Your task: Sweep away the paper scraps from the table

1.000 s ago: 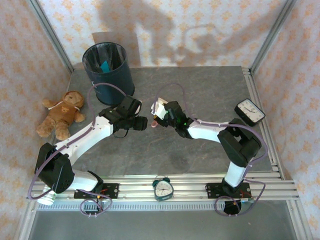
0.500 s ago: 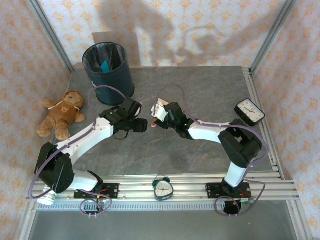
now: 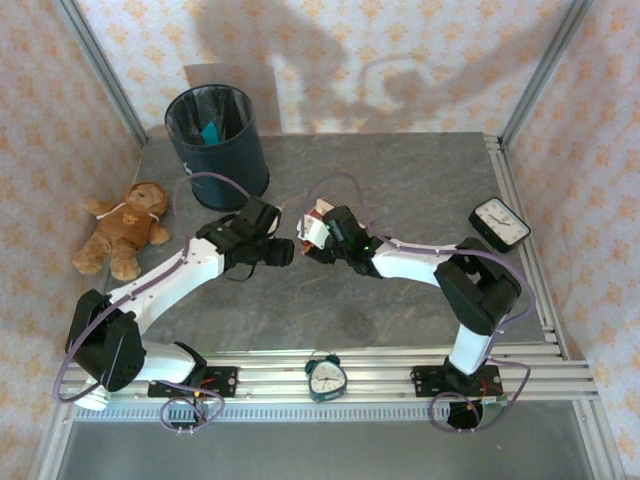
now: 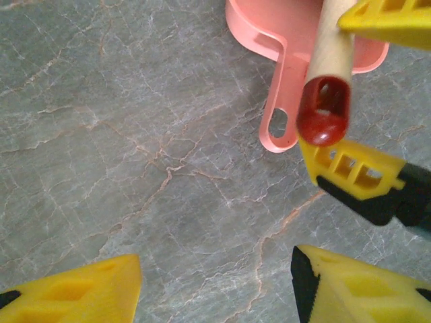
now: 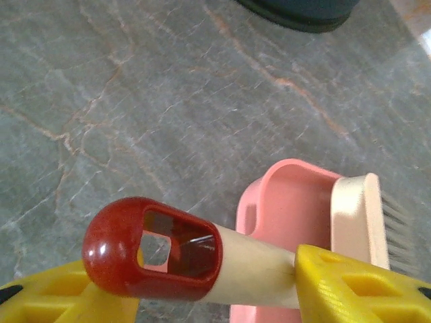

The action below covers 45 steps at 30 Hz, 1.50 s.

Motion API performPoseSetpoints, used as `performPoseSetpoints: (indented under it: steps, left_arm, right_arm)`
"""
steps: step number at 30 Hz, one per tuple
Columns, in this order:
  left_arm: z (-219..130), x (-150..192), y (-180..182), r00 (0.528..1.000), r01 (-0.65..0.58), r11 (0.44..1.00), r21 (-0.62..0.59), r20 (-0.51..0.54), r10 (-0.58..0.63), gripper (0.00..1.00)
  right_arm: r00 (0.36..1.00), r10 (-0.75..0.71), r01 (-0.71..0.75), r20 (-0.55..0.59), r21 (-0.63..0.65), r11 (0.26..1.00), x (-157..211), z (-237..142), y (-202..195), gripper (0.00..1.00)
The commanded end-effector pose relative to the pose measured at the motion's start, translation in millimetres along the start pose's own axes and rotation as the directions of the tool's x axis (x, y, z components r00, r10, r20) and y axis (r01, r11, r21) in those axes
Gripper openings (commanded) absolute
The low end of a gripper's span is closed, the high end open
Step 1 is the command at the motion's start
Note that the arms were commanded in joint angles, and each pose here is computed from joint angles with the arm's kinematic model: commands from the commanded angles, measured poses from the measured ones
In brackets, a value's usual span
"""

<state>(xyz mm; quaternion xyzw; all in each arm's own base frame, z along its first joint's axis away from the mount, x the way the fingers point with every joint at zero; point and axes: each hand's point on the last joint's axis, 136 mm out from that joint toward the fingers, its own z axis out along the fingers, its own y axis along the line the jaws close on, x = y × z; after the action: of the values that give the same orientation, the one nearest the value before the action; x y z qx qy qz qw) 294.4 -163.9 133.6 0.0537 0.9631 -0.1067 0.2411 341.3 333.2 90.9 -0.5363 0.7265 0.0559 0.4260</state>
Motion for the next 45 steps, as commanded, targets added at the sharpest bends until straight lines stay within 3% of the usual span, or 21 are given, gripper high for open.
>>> performPoseSetpoints:
  steps: [1,7,13,19,24,31,36,41,45]
  left_arm:
    - [-3.5,-2.3,10.4,1.000,-0.005,0.999,-0.035,0.028,0.006,0.62]
    - [-4.2,-5.6,17.4,0.999,-0.024,0.997,-0.078,0.035,0.027,0.63]
    - [-13.0,-19.6,41.1,0.993,-0.028,0.975,-0.222,0.102,0.052,0.63]
    - [-30.7,-44.4,81.3,0.968,-0.002,0.887,-0.463,0.222,0.118,0.65]
    - [-46.6,-60.9,103.6,0.937,0.042,0.810,-0.585,0.304,0.171,0.67]
    - [-65.1,-72.8,128.5,0.876,0.103,0.720,-0.687,0.405,0.261,0.69]
    - [-64.7,-73.2,143.7,0.844,0.134,0.674,-0.726,0.441,0.307,0.71]
    - [-57.8,-69.1,160.2,0.830,0.165,0.653,-0.740,0.462,0.314,0.72]
    - [-46.7,-65.2,172.7,0.821,0.189,0.687,-0.702,0.497,0.282,0.76]
  right_arm:
    - [0.995,-0.011,0.002,-0.098,-0.098,0.995,21.8,2.9,23.6,0.60]
    - [0.995,-0.023,0.013,-0.101,-0.104,0.995,20.3,-2.9,26.0,0.61]
    - [0.999,0.036,-0.036,-0.005,-0.041,0.999,-1.4,-24.9,13.7,0.61]
    - [0.993,0.088,-0.093,0.072,0.068,0.993,-6.6,-50.6,-3.2,0.62]
    - [0.988,0.132,-0.143,0.087,0.148,0.979,-0.4,-68.8,-15.0,0.62]
    - [0.960,0.260,-0.273,0.101,0.526,0.805,31.5,-102.3,-73.7,0.62]
    - [0.932,0.348,-0.307,0.104,0.736,0.604,67.2,-130.6,-108.7,0.62]
    - [0.883,0.453,-0.330,0.120,0.846,0.419,110.7,-159.2,-137.4,0.63]
    - [0.844,0.515,-0.370,0.150,0.857,0.357,140.9,-171.8,-149.2,0.63]
